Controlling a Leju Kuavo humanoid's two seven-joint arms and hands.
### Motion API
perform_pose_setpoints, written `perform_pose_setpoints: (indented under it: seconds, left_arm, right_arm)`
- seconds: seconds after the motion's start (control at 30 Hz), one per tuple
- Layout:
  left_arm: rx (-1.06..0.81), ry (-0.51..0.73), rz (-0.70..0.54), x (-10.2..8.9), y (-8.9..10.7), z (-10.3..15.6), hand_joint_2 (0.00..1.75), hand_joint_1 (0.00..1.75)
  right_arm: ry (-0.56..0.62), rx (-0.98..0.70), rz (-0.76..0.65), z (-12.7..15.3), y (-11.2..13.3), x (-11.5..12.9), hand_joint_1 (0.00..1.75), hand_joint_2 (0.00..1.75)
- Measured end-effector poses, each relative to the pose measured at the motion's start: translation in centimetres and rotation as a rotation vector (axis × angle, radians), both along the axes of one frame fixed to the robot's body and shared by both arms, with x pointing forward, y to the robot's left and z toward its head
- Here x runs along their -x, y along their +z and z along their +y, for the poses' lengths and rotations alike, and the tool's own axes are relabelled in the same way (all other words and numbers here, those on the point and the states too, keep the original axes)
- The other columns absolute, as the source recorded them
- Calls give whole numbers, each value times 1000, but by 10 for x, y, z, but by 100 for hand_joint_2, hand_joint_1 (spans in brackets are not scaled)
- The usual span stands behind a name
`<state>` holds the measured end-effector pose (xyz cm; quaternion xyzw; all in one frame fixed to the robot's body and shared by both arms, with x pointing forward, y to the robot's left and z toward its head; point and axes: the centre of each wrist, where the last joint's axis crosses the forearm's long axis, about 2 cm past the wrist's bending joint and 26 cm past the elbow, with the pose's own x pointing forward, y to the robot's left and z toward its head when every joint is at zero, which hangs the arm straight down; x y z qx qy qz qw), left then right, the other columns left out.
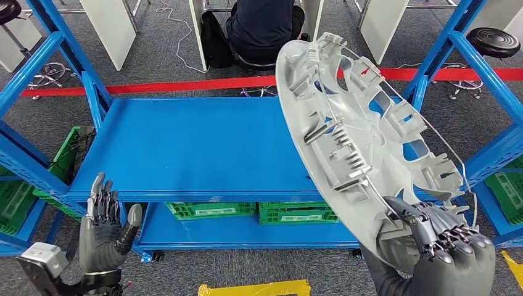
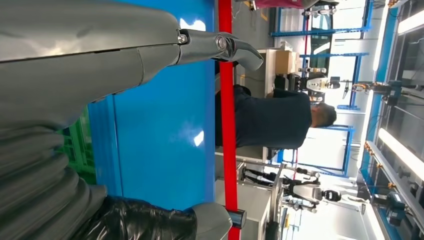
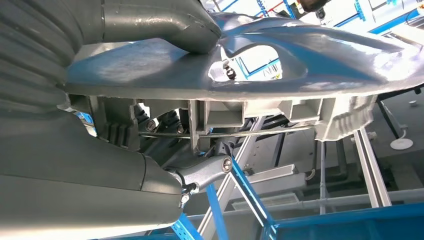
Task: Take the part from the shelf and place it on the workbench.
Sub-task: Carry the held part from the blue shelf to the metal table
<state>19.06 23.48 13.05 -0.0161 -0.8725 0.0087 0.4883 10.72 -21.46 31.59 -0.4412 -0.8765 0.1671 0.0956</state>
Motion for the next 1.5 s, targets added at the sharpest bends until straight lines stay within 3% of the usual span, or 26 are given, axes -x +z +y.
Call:
perform_pose_setpoints:
  seconds: [0.7,1.3,1.43,1.5]
  left_arm:
    - [17,32,-2,6,5,2,175,0]
    - [28,31,-6,7,7,2,175,0]
    - [41,34,-86,14,18,3,0,0]
    - [40,13,-153,17,29,3,0,0]
  right_arm:
    - [-6,-136,-24,-6,-10,10,175,175]
    - [-18,-143,-16,-7,-12,10,175,175]
    - [-49,-242,12,-9,-17,12,175,175]
    - [-80,-296,55,-11,-21,12,175,175]
